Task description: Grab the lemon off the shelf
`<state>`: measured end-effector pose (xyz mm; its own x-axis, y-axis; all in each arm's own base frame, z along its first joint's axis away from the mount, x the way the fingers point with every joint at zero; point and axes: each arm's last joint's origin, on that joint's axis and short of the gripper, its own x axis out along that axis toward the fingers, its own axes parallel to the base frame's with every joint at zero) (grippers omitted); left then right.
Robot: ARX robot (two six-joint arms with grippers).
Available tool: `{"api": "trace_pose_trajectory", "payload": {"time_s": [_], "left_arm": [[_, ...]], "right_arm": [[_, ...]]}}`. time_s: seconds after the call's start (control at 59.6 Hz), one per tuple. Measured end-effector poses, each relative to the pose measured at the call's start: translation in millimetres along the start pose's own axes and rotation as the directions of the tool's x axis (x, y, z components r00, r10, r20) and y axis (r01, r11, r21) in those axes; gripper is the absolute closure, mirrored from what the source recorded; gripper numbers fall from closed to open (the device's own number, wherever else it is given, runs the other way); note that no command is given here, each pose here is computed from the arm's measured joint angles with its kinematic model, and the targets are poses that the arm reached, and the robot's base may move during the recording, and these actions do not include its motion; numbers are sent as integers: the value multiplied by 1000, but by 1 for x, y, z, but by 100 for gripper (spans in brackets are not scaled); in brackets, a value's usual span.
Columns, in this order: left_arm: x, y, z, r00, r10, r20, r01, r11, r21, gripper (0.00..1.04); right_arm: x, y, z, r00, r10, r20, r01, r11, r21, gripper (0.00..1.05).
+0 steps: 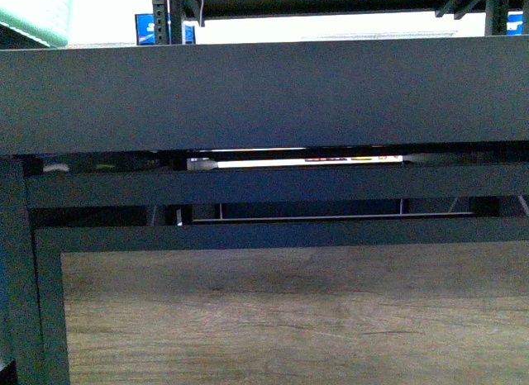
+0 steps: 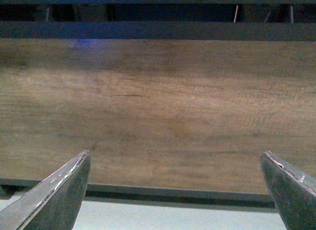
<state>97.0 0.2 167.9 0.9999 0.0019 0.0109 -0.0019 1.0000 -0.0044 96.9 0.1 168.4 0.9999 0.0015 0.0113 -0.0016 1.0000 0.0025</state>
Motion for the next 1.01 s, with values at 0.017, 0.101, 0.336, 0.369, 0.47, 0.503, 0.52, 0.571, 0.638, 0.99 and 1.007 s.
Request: {"api": "trace_pose_trajectory", "payload": {"time_s": [0.017,0.101,0.336,0.369,0.47,0.503,0.52,0.571,0.638,0.99,1.007], "left_arm": [[0,0,0,1000,0,0,0,1000,0,8],[0,0,0,1000,0,0,0,1000,0,8],[0,0,0,1000,0,0,0,1000,0,8],[0,0,0,1000,-1,0,1,1000,0,8],[0,0,0,1000,0,0,0,1000,0,8],[0,0,0,1000,-1,0,1,1000,0,8],[0,0,0,1000,0,0,0,1000,0,8],[0,0,0,1000,-1,0,1,1000,0,8],[0,0,0,1000,0,0,0,1000,0,8],[0,0,0,1000,-1,0,1,1000,0,8],[0,0,0,1000,0,0,0,1000,0,8]], "right_arm": [[0,0,0,1000,0,0,0,1000,0,2],[0,0,0,1000,-1,0,1,1000,0,2],[0,0,0,1000,0,0,0,1000,0,2],[0,0,0,1000,0,0,0,1000,0,2],[0,0,0,1000,0,0,0,1000,0,2],[0,0,0,1000,0,0,0,1000,0,2],[0,0,0,1000,1,0,-1,1000,0,2],[0,0,0,1000,-1,-2,1,1000,0,2],[0,0,0,1000,-2,-1,2,1000,0,2],[0,0,0,1000,-1,-1,1,1000,0,2],[0,0,0,1000,-1,-1,1,1000,0,2]]}}
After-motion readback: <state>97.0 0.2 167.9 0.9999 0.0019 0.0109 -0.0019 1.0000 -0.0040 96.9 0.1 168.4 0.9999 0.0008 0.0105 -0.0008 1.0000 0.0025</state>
